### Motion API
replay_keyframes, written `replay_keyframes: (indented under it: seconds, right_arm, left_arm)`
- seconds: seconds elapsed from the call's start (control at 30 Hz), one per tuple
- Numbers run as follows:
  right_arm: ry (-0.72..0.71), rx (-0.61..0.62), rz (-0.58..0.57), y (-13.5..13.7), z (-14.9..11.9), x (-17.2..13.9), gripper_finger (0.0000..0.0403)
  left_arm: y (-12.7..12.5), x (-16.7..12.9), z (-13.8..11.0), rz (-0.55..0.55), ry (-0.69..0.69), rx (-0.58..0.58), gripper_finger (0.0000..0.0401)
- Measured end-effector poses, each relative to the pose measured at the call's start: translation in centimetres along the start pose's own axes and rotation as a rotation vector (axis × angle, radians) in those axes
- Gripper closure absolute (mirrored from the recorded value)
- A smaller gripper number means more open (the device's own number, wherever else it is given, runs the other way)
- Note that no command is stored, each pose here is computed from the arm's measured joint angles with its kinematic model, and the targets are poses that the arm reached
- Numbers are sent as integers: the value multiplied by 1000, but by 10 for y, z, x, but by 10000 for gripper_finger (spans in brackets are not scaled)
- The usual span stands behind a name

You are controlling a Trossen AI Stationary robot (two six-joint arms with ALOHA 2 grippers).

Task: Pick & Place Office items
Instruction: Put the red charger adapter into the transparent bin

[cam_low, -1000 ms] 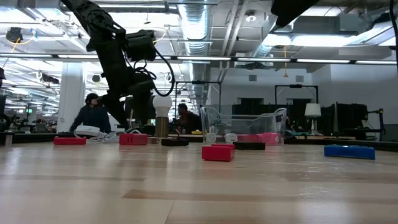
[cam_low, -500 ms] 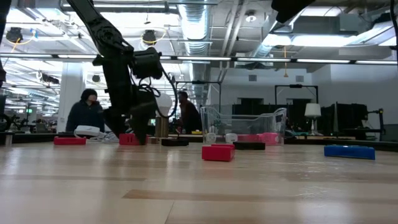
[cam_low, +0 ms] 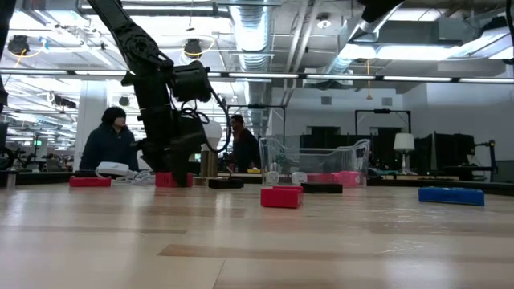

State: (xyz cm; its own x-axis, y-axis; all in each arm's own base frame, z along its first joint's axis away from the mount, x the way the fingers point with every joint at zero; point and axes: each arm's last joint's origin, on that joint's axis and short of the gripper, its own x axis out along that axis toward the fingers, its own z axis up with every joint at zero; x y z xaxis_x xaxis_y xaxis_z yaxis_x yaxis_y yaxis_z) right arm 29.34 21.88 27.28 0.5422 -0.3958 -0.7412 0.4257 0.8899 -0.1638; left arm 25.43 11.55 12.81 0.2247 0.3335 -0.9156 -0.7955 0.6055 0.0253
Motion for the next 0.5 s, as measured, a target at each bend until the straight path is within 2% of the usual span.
replay_keyframes:
  seconds: [0.23,0.43,0.5]
  right_arm:
    - [-40,23,3,8,-15,-15,214]
    - [-87,73,-9,12,-36,-35,223]
    - [-121,85,-5,14,-42,-41,225]
  left_arm:
    - [-17,-16,-11,-69,5,103,197]
    - [-40,-64,-29,-170,-73,220,197]
    - [-47,-84,-37,-237,-113,260,197]
